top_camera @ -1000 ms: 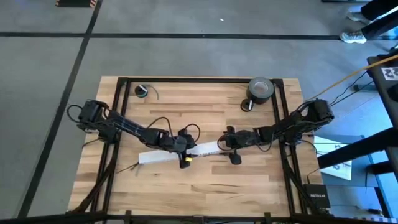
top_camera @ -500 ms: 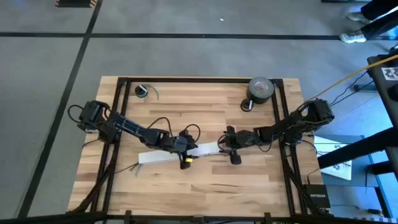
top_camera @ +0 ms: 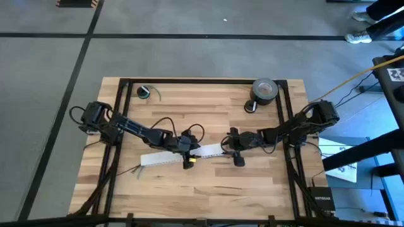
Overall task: Ziptie cables
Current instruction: Close the white cable duct
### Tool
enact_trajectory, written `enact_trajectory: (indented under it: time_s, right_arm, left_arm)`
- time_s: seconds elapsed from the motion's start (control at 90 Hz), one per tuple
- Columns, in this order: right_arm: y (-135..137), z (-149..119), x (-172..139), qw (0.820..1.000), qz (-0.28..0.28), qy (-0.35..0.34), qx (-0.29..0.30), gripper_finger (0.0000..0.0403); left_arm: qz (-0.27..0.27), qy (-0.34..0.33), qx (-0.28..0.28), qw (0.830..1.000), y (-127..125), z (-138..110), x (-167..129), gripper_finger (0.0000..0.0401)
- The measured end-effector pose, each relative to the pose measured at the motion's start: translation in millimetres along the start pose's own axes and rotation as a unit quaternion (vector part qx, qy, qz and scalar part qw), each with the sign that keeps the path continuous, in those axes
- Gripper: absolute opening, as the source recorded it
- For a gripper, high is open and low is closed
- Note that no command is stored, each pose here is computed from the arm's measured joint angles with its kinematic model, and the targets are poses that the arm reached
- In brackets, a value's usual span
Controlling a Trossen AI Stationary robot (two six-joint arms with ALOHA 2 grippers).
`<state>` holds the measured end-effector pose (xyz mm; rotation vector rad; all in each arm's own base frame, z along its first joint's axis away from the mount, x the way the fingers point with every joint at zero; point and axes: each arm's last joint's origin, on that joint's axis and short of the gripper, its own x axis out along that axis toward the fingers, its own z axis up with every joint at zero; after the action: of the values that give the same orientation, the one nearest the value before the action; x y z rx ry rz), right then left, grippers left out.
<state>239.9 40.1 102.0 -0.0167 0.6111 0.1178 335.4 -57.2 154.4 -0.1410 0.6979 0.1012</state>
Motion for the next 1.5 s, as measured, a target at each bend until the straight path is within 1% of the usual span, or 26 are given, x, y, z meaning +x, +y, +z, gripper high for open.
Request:
enact_trajectory:
  time_s: [0.422, 0.656, 0.889, 1.022, 1.3, 1.5]
  right_arm:
    - [0.0, 0.1, 0.0, 1.0, 0.0, 0.0, 0.0, 0.0172]
    - [0.0, 0.1, 0.0, 1.0, 0.0, 0.0, 0.0, 0.0172]
    - [0.0, 0.0, 0.0, 1.0, 0.0, 0.0, -0.001, 0.0172]
    - [0.0, -0.1, 0.0, 1.0, 0.0, 0.001, -0.001, 0.0172]
    - [0.1, -0.1, 0.0, 1.0, 0.001, 0.001, -0.001, 0.0172]
    - [0.1, -0.4, -0.1, 1.0, 0.001, 0.001, -0.001, 0.0172]
  left_arm:
    - [-0.001, 0.012, -0.004, 1.0, 7.1, 0.4, 0.9, 0.0237]
    - [0.002, 0.017, -0.017, 1.0, 7.8, -0.8, 1.1, 0.0238]
    - [-0.008, 0.027, -0.017, 0.999, 7.7, -2.6, 1.3, 0.0238]
    - [-0.013, 0.026, 0.001, 1.0, 4.5, -3.2, 0.8, 0.0238]
    - [-0.013, 0.026, 0.017, 0.999, 3.9, -3.4, 0.7, 0.0238]
    - [-0.014, 0.034, 0.03, 0.999, 0.5, -8.9, 6.0, 0.0238]
